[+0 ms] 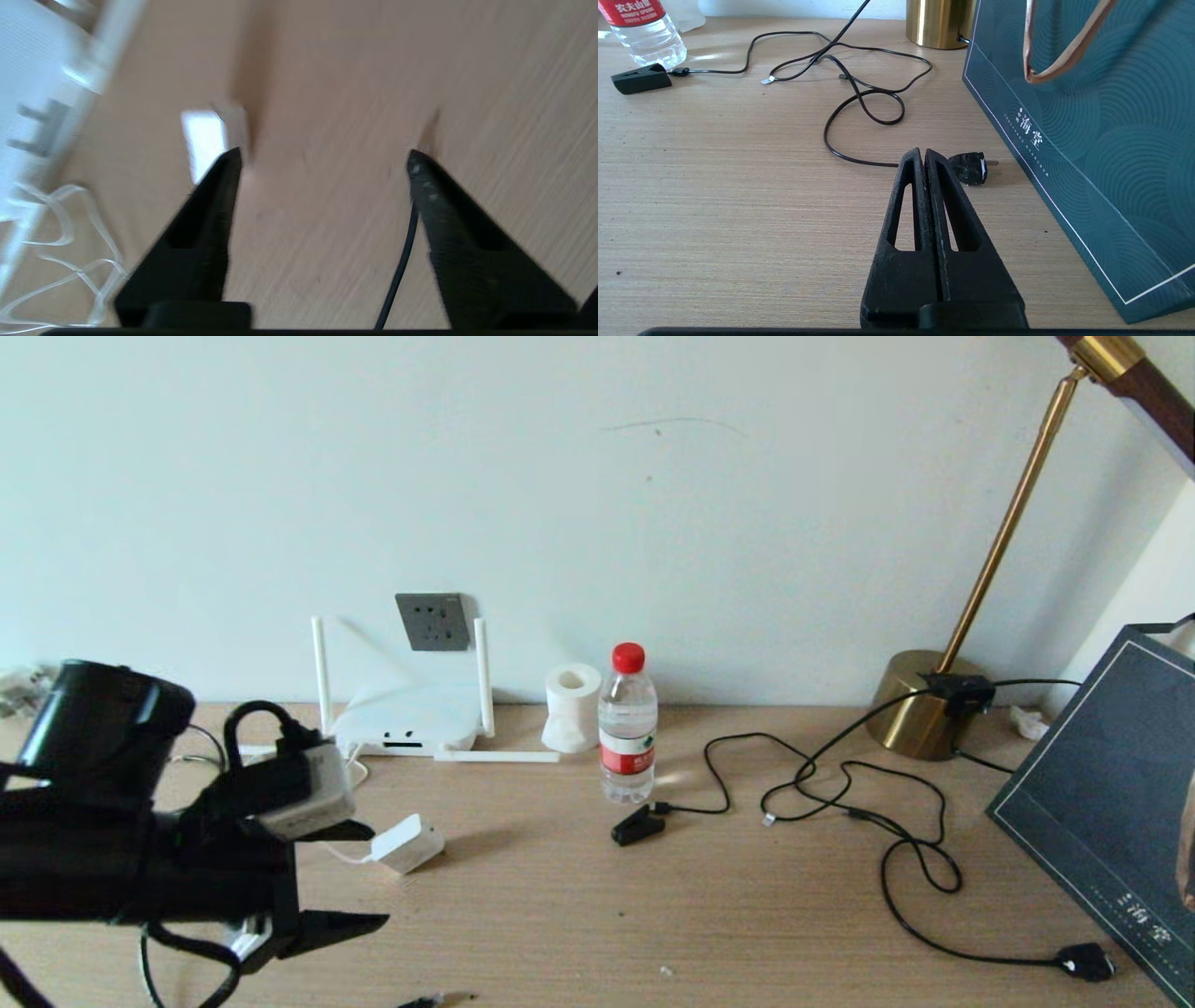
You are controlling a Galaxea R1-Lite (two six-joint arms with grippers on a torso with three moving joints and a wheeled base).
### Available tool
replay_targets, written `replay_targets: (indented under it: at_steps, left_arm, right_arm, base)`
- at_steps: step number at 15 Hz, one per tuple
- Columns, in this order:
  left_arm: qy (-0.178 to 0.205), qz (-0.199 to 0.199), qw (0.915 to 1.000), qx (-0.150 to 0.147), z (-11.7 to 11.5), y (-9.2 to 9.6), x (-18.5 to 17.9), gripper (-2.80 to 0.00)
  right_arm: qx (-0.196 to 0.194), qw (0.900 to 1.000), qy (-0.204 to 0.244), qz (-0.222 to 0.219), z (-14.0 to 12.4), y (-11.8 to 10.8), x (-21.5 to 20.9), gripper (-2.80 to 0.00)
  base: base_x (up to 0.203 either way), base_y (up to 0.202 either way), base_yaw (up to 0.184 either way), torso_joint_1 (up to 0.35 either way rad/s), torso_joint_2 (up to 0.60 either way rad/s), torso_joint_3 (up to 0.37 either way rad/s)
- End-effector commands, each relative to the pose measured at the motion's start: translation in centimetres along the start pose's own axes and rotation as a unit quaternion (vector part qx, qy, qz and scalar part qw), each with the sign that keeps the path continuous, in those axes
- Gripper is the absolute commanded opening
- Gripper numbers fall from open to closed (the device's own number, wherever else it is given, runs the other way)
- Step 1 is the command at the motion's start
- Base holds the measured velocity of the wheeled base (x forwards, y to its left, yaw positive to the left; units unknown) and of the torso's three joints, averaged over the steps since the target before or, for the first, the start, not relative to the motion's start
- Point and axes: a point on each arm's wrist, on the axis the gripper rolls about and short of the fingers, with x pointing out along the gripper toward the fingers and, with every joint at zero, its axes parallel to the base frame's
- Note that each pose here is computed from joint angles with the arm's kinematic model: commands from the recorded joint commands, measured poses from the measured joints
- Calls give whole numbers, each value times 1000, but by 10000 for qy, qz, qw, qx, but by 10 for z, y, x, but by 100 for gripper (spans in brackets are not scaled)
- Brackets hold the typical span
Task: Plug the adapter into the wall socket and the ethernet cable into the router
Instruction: Pick up plug
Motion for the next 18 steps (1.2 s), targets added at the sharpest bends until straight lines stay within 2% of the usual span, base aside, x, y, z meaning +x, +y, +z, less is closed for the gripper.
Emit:
replay_targets:
  at_steps: [1, 3, 6, 11, 14, 18]
  left_arm:
    - [318, -248, 9991, -127, -7, 12, 24, 0]
    - [393, -283, 9988, -69, -10, 22, 35, 0]
    - [463, -152, 9977, 479, -31, 50, 44, 0]
    - [469, -487, 9960, 581, -43, 57, 70, 0]
    - [326, -573, 9953, 712, -35, 65, 85, 0]
    - [326, -673, 9944, 752, -32, 62, 92, 0]
  right_arm:
    - [2, 10000, 3, 0, 0, 0, 0, -280]
    - [2, 10000, 3, 0, 0, 0, 0, -280]
    - [2, 10000, 3, 0, 0, 0, 0, -280]
    - [2, 10000, 3, 0, 0, 0, 0, -280]
    - [2, 10000, 3, 0, 0, 0, 0, -280]
    - [2, 10000, 3, 6, 0, 0, 0, -280]
  base:
    - [0, 0, 0, 0, 0, 0]
    - [0, 0, 0, 0, 0, 0]
    - [0, 0, 0, 0, 0, 0]
    - [0, 0, 0, 0, 0, 0]
    - [0, 0, 0, 0, 0, 0]
    - [0, 0, 0, 0, 0, 0]
